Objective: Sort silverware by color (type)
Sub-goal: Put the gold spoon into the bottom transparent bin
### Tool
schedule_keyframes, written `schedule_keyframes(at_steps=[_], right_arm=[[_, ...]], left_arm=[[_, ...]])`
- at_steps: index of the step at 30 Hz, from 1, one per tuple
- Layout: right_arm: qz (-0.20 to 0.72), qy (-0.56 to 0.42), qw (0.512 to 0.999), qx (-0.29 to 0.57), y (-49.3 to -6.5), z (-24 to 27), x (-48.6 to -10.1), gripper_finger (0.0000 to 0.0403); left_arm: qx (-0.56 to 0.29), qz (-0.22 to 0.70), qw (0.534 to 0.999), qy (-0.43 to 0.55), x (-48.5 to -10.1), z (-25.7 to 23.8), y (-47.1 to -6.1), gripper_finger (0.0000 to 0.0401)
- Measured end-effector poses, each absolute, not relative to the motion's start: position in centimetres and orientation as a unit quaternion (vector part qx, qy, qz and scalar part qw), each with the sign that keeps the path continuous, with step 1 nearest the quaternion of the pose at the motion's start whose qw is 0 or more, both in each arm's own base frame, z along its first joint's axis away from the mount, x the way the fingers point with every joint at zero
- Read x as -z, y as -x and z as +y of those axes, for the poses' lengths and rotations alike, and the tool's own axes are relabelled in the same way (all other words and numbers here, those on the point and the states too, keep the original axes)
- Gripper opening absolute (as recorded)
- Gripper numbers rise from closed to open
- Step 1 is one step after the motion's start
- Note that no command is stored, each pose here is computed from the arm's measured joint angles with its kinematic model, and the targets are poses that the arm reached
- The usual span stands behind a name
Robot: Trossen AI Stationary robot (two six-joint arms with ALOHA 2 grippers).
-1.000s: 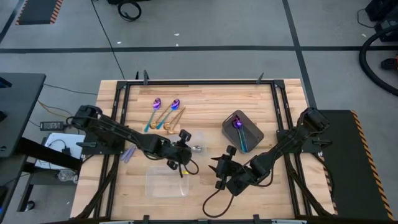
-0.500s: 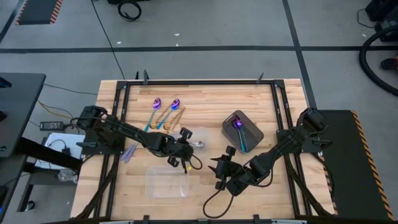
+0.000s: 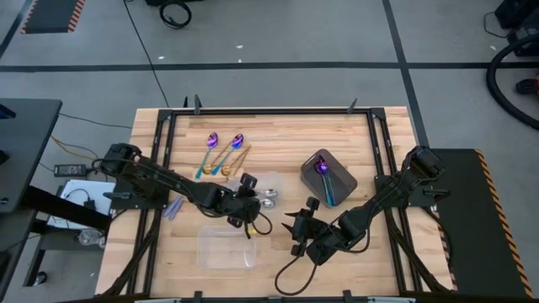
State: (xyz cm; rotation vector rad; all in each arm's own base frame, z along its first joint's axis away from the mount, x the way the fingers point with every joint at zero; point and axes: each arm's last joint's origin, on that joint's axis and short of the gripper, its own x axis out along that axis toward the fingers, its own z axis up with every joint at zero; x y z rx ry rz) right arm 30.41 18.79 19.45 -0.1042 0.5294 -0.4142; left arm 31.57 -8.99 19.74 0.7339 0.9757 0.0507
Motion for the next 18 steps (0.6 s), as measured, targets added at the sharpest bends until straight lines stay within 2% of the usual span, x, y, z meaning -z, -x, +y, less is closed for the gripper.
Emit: schedule_keyframes(at_steps=[8,18], right_arm=[[0.241,0.082,0.948,0.189,-30.5,18.9,-19.1,0.0155],[0.234,0.106,0.963,0.082,-32.7,17.2,-19.4,0.0155]], left_arm=[[-0.059,0.414,0.867,-0.27,-24.0,-8.1,-28.1,0.0116],[-0.128,0.42,0.889,-0.128,-22.7,-6.6,-23.4,0.0116]])
